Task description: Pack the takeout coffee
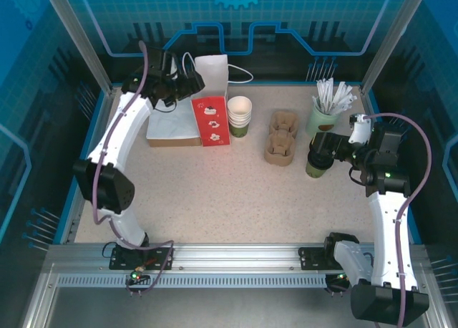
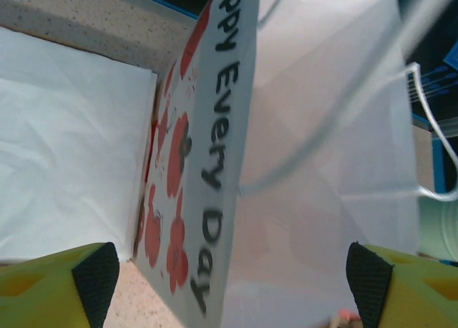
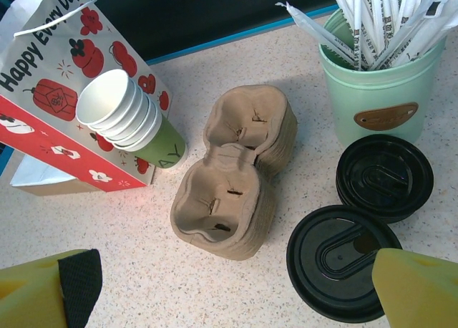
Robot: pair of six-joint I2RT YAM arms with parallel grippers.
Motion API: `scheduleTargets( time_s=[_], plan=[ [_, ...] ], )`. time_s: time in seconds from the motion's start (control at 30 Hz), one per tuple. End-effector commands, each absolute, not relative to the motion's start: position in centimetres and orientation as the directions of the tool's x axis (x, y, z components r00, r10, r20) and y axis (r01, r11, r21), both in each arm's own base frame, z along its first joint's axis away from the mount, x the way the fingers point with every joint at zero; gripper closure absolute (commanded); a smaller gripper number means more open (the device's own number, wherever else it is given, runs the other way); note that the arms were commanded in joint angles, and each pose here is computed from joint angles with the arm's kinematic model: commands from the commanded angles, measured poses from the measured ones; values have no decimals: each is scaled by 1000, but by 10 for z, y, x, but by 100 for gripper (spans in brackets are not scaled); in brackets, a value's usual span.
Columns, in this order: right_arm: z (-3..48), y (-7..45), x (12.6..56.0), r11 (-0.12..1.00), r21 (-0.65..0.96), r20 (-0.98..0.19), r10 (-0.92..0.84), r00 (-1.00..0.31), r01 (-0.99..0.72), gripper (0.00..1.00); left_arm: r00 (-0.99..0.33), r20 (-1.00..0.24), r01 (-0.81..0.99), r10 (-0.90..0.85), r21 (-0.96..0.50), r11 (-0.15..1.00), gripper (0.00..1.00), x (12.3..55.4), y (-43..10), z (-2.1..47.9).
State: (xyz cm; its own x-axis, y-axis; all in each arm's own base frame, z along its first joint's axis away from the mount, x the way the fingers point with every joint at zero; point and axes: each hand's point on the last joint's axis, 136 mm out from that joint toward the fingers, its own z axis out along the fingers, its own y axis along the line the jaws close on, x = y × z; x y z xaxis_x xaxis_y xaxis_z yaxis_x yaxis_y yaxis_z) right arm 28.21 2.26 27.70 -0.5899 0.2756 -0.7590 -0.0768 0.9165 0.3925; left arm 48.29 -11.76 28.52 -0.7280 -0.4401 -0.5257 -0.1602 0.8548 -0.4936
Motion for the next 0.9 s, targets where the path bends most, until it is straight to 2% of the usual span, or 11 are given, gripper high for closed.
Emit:
scheduleTargets(
  time_s=[0.0,0.2,0.53,0.87],
  plan=[
    [272,22,282,908,415,-743,297,-599,-64,0,-729,-542,-186,-418,-430,883,17,497,-106,277],
    [266,21,284,906,420,-730,302,-613,-53,0,-746,-542,-195,-386,-376,906,34,518,-103,261],
    [261,21,286,904,425,-718,305,-626,-47,0,-751,-564,-155,-342,-353,923,71,523,-105,261],
    [260,21,287,903,428,-712,307,-632,-44,0,-731,-606,-113,-314,-346,931,96,522,-105,284]
  ],
)
